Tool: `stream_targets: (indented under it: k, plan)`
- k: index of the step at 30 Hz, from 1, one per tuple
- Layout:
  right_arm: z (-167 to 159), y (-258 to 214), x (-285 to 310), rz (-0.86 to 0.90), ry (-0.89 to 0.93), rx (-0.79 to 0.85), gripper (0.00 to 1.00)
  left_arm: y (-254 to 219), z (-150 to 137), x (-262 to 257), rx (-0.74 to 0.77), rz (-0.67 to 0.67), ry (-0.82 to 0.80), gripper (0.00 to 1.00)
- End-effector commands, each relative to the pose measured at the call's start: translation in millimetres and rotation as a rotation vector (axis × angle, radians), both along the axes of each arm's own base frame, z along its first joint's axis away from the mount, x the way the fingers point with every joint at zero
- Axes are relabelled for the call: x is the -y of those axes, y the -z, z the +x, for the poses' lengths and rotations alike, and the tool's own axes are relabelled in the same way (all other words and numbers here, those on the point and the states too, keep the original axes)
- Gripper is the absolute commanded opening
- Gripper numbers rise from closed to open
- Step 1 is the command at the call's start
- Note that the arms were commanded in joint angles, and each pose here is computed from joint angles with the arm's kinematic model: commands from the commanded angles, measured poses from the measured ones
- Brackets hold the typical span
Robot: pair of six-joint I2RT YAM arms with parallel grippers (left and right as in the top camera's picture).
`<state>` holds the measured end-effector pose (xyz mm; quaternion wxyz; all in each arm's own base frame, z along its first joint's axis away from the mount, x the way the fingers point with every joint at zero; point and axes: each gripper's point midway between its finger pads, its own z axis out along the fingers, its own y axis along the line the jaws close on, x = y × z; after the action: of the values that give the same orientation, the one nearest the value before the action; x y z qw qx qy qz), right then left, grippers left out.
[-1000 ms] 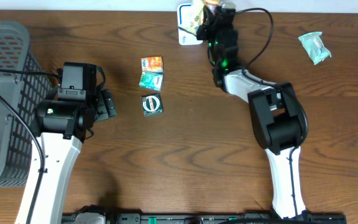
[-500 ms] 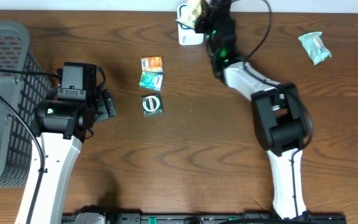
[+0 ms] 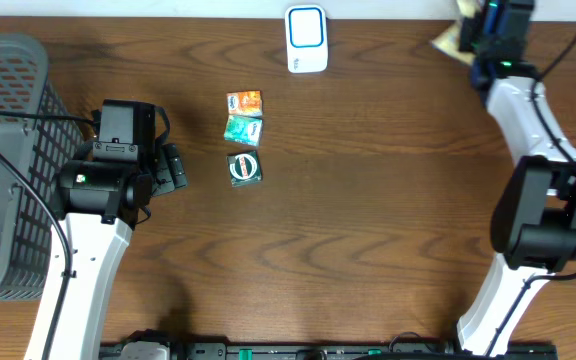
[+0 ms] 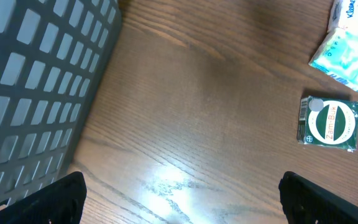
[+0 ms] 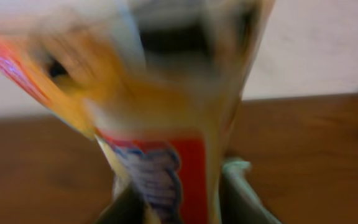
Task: Scan the item barcode
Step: 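Carry the bag to the top-right corner and release it, then reach the right gripper to the mint-green packet and grasp it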
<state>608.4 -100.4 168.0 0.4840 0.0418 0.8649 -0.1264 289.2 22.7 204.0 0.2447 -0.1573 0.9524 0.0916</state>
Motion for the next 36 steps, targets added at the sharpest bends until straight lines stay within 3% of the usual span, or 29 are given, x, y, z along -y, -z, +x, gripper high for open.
stream_targets:
  k: [1,5,10,12,15,19,22,24,28,36]
  plan:
    - [-11.4,22.0,28.9,-0.065,-0.007,-0.103,0.99,-4.1,2.0,0.3,0.01,-0.001,-0.004,0.98]
    - [-28.6,38.9,52.7,0.005,0.07,-0.164,0.99,-4.1,1.9,0.3,0.01,-0.001,-0.004,0.98]
    - [-32.2,40.3,39.1,0.075,0.073,-0.174,0.99,-4.1,2.0,0.3,0.01,-0.001,-0.004,0.98]
    - [-29.3,37.3,16.6,0.123,-0.009,-0.172,0.99,-4.1,2.0,0.2,0.01,0.0,-0.004,0.98]
    - [-28.8,20.0,-62.0,0.317,-0.317,-0.152,0.99,-4.1,2.0,0.3,0.01,-0.001,-0.004,0.98]
    - [-44.6,-19.1,-157.9,0.668,-0.683,-0.1,0.99,-4.1,1.9,0.3,0.01,-0.001,-0.004,0.98]
    - [-53.9,-26.5,-198.3,0.799,-0.739,-0.139,0.99,-4.1,1.9,0.3,0.01,-0.001,-0.004,0.98]
    - [-60.4,-23.5,-223.2,0.812,-0.766,-0.176,0.93,-4.1,2.0,0.3,0.01,-0.001,-0.004,0.98]
    - [-78.2,-13.7,-280.3,0.799,-0.83,-0.251,0.96,-4.1,2.0,0.3,0.01,-0.001,-0.004,0.98]
    - [-96.0,34.8,-375.1,0.667,-0.697,-0.35,0.97,-4.1,1.9,0.3,0.01,-0.001,-0.004,0.98]
